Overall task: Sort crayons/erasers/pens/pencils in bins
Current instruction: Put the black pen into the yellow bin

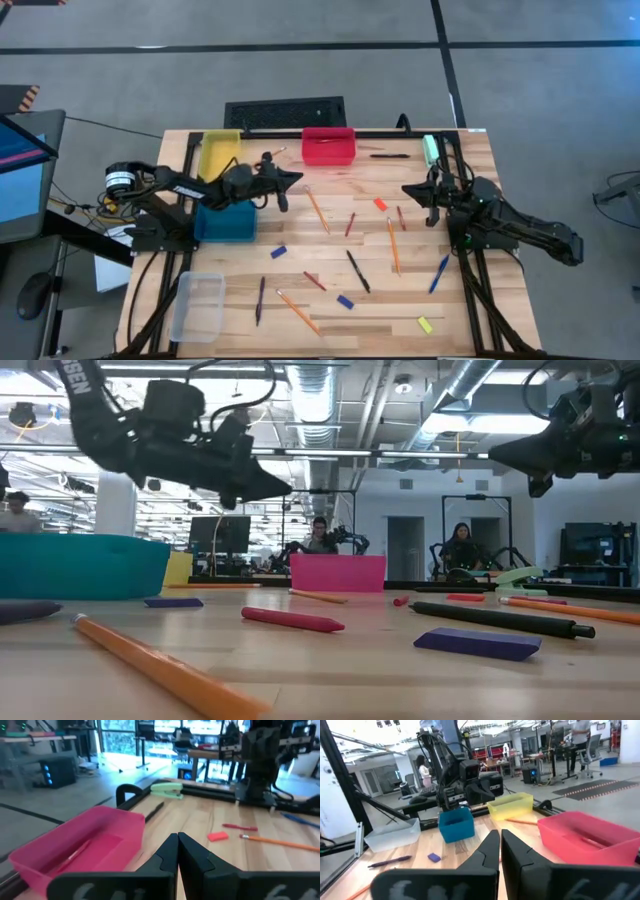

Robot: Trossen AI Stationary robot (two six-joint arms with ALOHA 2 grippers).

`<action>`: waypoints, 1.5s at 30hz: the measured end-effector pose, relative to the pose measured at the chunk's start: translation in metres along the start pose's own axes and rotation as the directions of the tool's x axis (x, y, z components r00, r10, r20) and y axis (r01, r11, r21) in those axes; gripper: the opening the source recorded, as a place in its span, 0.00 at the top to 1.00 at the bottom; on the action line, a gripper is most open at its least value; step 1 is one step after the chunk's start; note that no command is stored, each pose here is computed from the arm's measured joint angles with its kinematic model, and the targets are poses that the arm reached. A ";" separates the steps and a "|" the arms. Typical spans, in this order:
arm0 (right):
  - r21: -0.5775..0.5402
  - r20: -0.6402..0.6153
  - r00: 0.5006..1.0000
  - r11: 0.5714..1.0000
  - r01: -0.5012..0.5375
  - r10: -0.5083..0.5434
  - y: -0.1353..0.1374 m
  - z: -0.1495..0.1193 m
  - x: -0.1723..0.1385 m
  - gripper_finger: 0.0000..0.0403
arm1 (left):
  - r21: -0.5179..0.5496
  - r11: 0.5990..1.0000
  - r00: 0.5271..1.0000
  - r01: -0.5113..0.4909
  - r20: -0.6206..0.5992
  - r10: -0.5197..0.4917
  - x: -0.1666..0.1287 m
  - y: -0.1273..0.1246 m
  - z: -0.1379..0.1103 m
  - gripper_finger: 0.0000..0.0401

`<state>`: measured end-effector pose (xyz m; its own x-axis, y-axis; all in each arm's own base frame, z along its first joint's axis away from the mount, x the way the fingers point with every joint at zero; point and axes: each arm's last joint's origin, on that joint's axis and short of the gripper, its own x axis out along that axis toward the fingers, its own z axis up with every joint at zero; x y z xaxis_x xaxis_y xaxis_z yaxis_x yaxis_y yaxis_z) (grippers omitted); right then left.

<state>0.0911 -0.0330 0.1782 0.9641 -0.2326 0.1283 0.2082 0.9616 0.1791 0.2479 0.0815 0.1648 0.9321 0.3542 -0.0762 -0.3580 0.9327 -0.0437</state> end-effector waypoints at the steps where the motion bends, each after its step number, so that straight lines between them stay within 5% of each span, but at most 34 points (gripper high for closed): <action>1: -0.006 0.022 0.999 0.999 0.034 -0.034 -0.001 0.002 0.000 0.94 | -0.002 1.000 1.000 -0.004 0.007 0.004 -0.003 0.000 -0.002 1.00; 7: 0.060 -0.016 0.978 0.977 0.206 -0.206 -0.008 -0.001 0.003 0.97 | -0.021 0.997 0.997 -0.071 0.038 0.072 -0.010 0.003 -0.006 1.00; 13: 0.078 -0.118 0.883 0.882 0.464 -0.454 -0.019 0.000 0.011 0.98 | 0.020 0.995 0.995 -0.094 0.036 0.093 -0.011 0.005 -0.006 1.00; 24: 0.218 -0.378 0.591 0.552 0.805 -0.713 -0.044 0.011 0.034 0.99 | 0.012 0.992 0.992 -0.124 0.023 0.124 -0.010 0.012 -0.007 1.00; 29: 0.198 -0.470 0.505 0.471 0.859 -0.724 -0.054 0.013 0.050 0.99 | 0.008 0.985 0.985 -0.171 0.025 0.171 -0.011 0.013 -0.007 1.00; 41: 0.044 -0.674 0.344 0.429 0.902 -0.654 -0.089 0.025 0.124 0.99 | 0.010 0.985 0.985 -0.170 -0.031 0.170 -0.011 0.013 -0.013 1.00; 45: 0.032 -0.743 0.334 0.467 0.883 -0.580 -0.110 0.018 0.152 0.98 | 0.009 0.992 0.991 -0.126 -0.035 0.126 -0.010 0.012 -0.013 1.00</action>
<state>0.2113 -0.1769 0.1955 0.3235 -0.5266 -0.7862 0.9438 0.2393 0.2281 0.2332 0.0881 0.1522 0.8770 0.4663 -0.1158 -0.4719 0.8813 -0.0246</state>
